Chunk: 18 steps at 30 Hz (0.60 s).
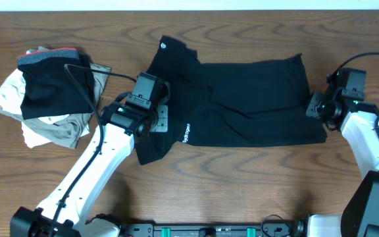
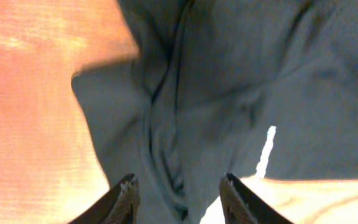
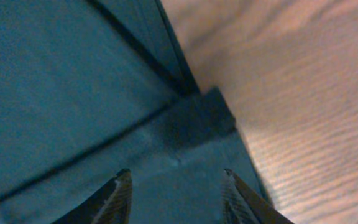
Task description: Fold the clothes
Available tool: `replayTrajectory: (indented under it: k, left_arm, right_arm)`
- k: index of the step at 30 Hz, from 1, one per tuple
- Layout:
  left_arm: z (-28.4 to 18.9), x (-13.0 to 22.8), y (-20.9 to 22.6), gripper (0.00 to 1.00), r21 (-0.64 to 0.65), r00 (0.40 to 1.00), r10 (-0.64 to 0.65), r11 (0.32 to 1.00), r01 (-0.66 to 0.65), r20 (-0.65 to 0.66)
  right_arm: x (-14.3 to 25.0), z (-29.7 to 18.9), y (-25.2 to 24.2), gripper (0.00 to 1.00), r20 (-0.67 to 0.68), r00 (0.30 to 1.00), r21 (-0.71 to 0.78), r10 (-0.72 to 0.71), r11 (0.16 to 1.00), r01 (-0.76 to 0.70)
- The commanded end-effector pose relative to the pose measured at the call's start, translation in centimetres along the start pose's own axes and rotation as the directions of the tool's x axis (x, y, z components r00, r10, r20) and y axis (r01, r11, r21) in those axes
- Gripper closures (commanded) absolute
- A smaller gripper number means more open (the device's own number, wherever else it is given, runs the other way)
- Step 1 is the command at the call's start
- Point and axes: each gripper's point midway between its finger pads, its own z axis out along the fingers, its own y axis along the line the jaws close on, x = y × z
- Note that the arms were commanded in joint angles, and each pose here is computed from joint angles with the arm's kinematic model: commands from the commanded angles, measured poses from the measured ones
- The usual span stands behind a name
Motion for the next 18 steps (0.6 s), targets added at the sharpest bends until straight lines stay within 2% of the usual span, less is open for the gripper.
replayTrajectory:
  k: [1, 4, 12, 18]
  left_arm:
    - [0.5, 1.2, 0.4, 0.55, -0.02, 0.998, -0.047, 0.999, 0.046, -0.046]
    - [0.6, 1.7, 0.6, 0.55, -0.027, 0.997, -0.046, 0.999, 0.044, -0.062]
    - [0.6, 1.7, 0.6, 0.55, -0.026, 0.997, -0.046, 0.999, 0.044, -0.062]
    - [0.6, 1.9, 0.6, 0.55, -0.028, 0.997, -0.045, 0.999, 0.043, -0.069]
  right_arm:
    - [-1.2, -1.0, 0.2, 0.5, 0.036, 0.998, 0.001, -0.05, 0.999, 0.05]
    - [-1.4, -1.0, -1.2, 0.47, 0.04, 0.999, 0.057, -0.037, 0.998, 0.035]
    - [-1.3, -0.2, -3.3, 0.47, 0.024, 1.0, 0.084, 0.017, 0.996, -0.019]
    - [-0.4, 2.6, -2.8, 0.46, -0.03, 0.999, 0.039, 0.02, 0.999, -0.019]
